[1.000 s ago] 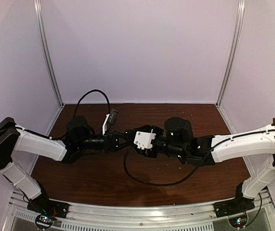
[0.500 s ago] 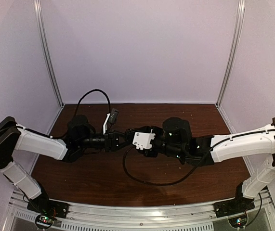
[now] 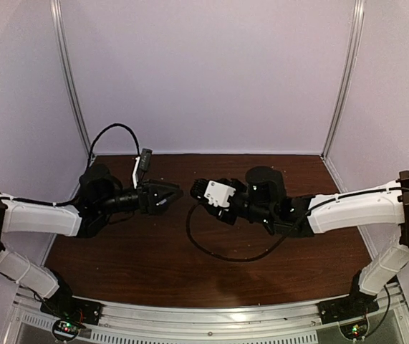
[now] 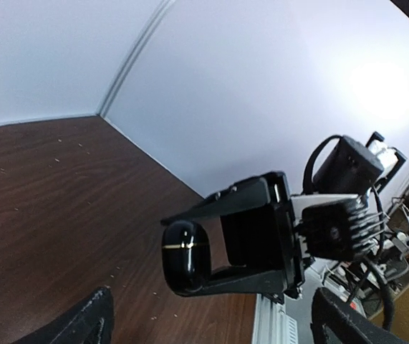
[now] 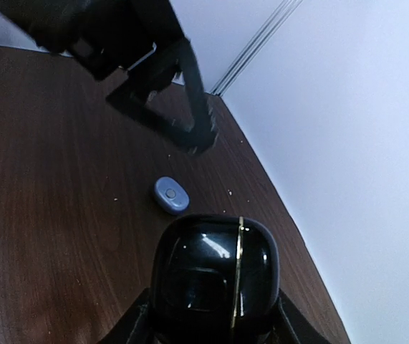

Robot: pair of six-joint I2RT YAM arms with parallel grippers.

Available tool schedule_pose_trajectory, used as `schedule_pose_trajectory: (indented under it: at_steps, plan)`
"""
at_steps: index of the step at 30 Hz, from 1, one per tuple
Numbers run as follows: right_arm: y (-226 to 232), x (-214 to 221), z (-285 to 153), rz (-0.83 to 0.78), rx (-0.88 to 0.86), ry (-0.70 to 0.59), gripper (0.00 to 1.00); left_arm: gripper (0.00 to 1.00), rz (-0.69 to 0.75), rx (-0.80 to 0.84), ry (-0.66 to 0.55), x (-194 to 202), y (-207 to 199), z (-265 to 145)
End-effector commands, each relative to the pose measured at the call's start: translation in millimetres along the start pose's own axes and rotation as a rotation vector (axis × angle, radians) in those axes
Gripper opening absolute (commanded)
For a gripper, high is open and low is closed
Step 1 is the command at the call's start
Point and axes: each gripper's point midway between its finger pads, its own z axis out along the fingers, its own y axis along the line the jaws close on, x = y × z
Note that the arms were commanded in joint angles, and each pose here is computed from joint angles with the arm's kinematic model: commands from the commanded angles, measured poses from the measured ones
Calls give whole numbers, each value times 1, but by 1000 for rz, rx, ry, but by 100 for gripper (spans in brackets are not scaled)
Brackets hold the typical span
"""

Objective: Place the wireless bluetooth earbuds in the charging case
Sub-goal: Pass from the left arm to the right, then place the charging case with the earbuds at the center of the board.

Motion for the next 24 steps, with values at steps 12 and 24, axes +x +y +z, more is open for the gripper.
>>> schedule_pose_trajectory:
  at_steps: [12,24]
  plan:
    - [43,83,104,313,-220,221,26,98,159,-567,-220,-69,59,-89]
    - [41,146,172,447,-235,397,27,98,110,-607,-267,-69,67,-99]
